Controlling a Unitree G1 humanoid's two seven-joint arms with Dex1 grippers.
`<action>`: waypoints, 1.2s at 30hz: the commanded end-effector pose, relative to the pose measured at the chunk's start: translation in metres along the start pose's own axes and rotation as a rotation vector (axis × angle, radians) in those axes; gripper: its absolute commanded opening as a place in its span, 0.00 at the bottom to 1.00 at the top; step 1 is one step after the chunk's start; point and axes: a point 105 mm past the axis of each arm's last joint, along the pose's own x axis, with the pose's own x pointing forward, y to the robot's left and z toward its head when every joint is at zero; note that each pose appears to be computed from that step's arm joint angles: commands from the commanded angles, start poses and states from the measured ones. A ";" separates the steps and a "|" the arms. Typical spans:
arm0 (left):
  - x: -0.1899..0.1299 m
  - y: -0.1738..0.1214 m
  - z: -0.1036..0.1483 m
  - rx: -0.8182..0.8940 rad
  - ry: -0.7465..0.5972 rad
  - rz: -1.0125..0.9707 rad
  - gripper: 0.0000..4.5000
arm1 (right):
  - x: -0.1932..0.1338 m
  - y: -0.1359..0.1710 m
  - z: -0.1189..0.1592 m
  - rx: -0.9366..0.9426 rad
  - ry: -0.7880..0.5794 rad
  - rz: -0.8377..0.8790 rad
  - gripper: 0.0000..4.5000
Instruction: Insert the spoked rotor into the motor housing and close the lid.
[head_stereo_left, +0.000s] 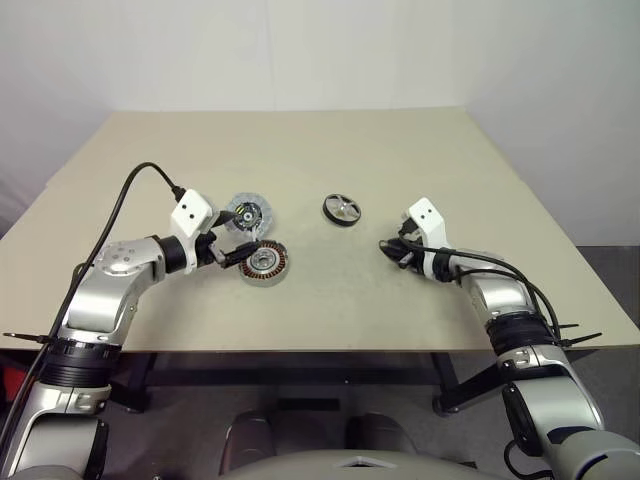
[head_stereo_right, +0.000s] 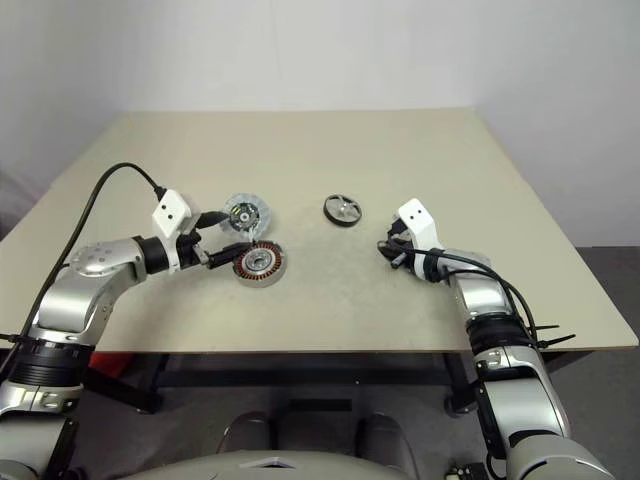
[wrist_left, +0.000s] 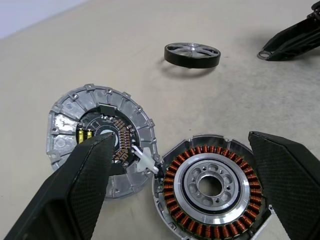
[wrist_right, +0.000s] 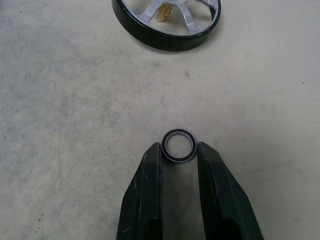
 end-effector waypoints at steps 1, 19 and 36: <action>-0.005 0.009 0.016 0.047 -0.040 0.033 1.00 | -0.001 -0.005 0.022 -0.004 -0.057 -0.012 0.15; -0.014 -0.004 -0.038 -0.006 0.167 -0.055 1.00 | 0.026 0.100 0.111 -0.098 -0.219 0.355 0.15; -0.045 0.008 -0.070 -0.002 0.282 0.040 1.00 | 0.071 0.157 0.108 -0.104 -0.148 0.472 0.15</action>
